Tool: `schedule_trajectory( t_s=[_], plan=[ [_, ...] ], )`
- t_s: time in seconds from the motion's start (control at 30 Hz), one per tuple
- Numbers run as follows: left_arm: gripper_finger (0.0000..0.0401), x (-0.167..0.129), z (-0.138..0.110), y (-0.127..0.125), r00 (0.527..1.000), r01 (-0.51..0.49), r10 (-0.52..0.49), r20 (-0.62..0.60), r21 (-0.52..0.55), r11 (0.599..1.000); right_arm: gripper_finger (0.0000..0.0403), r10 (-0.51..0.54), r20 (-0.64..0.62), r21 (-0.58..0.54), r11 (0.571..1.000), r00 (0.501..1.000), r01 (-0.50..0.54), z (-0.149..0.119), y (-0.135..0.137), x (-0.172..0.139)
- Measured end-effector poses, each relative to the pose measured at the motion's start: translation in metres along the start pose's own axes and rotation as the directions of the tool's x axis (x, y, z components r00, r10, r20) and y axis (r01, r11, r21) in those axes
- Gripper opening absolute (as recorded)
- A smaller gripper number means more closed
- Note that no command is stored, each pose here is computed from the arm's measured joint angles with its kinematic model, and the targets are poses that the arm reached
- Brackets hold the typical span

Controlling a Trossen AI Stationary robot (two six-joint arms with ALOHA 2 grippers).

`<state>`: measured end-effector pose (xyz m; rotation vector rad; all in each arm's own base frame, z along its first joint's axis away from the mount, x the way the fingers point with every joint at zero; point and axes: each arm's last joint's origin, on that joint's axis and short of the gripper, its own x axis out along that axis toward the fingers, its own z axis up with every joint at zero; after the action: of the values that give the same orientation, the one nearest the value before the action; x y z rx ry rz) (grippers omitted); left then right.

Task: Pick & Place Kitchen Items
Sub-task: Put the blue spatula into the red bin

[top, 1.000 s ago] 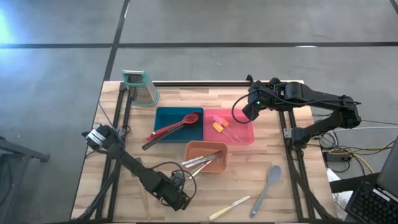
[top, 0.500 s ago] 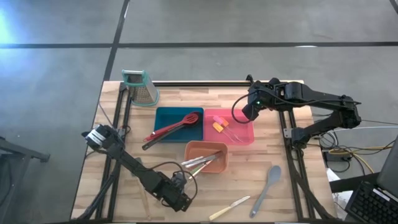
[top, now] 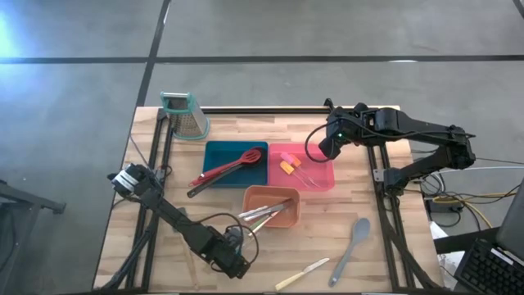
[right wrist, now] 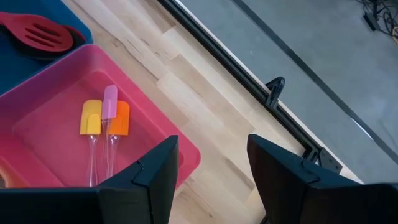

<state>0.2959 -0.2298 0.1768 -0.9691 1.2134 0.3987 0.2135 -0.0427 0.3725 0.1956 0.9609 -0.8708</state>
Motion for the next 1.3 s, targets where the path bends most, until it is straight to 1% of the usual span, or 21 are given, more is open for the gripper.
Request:
schedule_trajectory(
  t_s=[0.13, 0.27, 0.4, 0.6, 0.73, 0.9, 1.07, 1.17, 1.3],
  plan=[
    [0.0245, 0.000, 0.001, 0.000, 0.999, 0.000, 0.000, 0.042, -0.003, 1.000, 0.0187, 0.002, -0.001, 0.000, 1.000, 1.000, -0.002, 0.000, 0.000, 0.000],
    [0.0245, 0.004, 0.002, 0.007, 0.997, -0.022, 0.025, 0.078, -0.041, 0.999, 0.0187, 0.002, -0.001, 0.000, 1.000, 1.000, -0.002, 0.000, 0.000, 0.000],
    [0.0245, 0.008, 0.002, 0.012, 0.996, -0.029, 0.033, 0.079, -0.047, 0.998, 0.0187, 0.003, -0.001, 0.000, 1.000, 1.000, -0.003, 0.000, 0.000, 0.000],
    [0.0245, 0.010, 0.002, 0.012, 0.997, 0.000, 0.003, 0.078, -0.046, 0.999, 0.0187, 0.003, -0.001, 0.001, 1.000, 1.000, -0.003, 0.000, 0.000, 0.000],
    [0.0245, 0.015, 0.001, 0.015, 0.997, -0.002, 0.005, 0.071, -0.043, 0.999, 0.0187, 0.001, 0.001, 0.007, 1.000, 1.000, -0.001, 0.001, -0.001, 0.001],
    [0.0245, 0.030, 0.001, 0.024, 0.997, -0.050, 0.052, 0.054, -0.041, 0.998, 0.0187, 0.000, 0.003, 0.012, 1.000, 1.000, 0.000, 0.001, -0.001, 0.001],
    [0.0245, 0.054, 0.000, 0.034, 0.991, -0.126, 0.127, 0.051, -0.022, 0.992, 0.0187, 0.008, 0.020, 0.018, 1.000, 1.000, -0.009, 0.003, 0.000, 0.001],
    [0.0245, 0.067, -0.001, 0.039, 0.985, -0.168, 0.168, 0.029, -0.014, 0.986, 0.0187, 0.006, 0.020, 0.019, 1.000, 1.000, -0.006, 0.004, -0.001, 0.002],
    [0.0227, 0.072, -0.001, 0.041, 0.982, -0.189, 0.189, 0.013, 0.016, 0.982, 0.0187, -0.004, 0.017, 0.029, 1.000, 1.000, 0.003, 0.005, -0.004, 0.004]
  ],
)
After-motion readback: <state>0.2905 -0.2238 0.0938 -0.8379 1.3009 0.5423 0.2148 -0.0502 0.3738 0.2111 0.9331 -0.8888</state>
